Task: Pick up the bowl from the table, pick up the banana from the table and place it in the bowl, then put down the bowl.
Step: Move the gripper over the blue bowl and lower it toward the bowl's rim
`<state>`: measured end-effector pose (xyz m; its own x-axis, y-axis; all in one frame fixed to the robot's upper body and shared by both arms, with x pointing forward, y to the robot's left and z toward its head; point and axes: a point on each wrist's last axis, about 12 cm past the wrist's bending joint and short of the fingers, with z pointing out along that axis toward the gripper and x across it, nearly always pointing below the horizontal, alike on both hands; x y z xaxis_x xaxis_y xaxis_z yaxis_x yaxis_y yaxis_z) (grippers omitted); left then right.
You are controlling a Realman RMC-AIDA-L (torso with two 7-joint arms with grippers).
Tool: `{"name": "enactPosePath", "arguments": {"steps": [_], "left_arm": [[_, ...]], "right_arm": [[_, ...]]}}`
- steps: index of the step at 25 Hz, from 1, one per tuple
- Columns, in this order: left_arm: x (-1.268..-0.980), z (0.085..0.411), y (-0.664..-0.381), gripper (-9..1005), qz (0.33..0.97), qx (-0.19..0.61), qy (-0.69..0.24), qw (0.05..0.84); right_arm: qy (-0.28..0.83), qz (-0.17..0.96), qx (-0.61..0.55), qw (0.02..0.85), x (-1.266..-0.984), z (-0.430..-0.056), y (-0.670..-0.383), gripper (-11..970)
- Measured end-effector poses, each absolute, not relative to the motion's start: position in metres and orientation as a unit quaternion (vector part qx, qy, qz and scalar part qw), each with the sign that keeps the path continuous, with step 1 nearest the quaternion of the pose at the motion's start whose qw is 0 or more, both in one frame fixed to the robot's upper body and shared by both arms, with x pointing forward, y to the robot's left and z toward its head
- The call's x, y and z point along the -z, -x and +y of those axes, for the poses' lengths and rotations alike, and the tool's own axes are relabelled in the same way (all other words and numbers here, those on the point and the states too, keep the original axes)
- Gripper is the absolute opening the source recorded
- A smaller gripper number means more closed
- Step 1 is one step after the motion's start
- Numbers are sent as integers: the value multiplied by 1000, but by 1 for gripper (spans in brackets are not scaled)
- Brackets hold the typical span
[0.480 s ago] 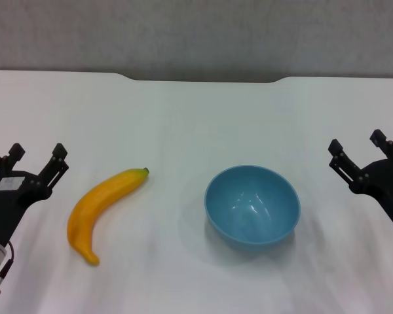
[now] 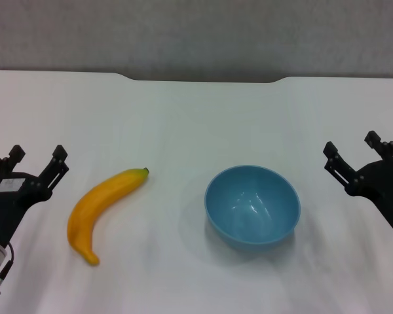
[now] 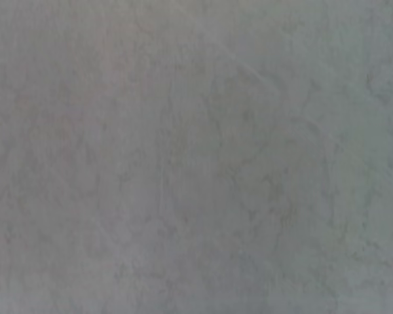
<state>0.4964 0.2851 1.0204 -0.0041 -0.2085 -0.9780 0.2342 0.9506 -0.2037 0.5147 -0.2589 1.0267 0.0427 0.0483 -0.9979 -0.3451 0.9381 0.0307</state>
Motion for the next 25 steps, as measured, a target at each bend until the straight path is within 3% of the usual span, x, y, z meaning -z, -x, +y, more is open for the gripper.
{"name": "enactPosePath", "arguments": {"steps": [13,20,25], "left_arm": [[-1022,288,-502,883,716,191,16,671],[-1041,288,-519,881,770,201,7,605],[-1059,286,-510,879,760,165,-16,628]], "right_arm": [[104,721,-152,668,-1028,-243,-532,873],[144,771,-140,604,-1048,-225,-551,870],[178,808,-95,554,-1077,-204,-558,869]]}}
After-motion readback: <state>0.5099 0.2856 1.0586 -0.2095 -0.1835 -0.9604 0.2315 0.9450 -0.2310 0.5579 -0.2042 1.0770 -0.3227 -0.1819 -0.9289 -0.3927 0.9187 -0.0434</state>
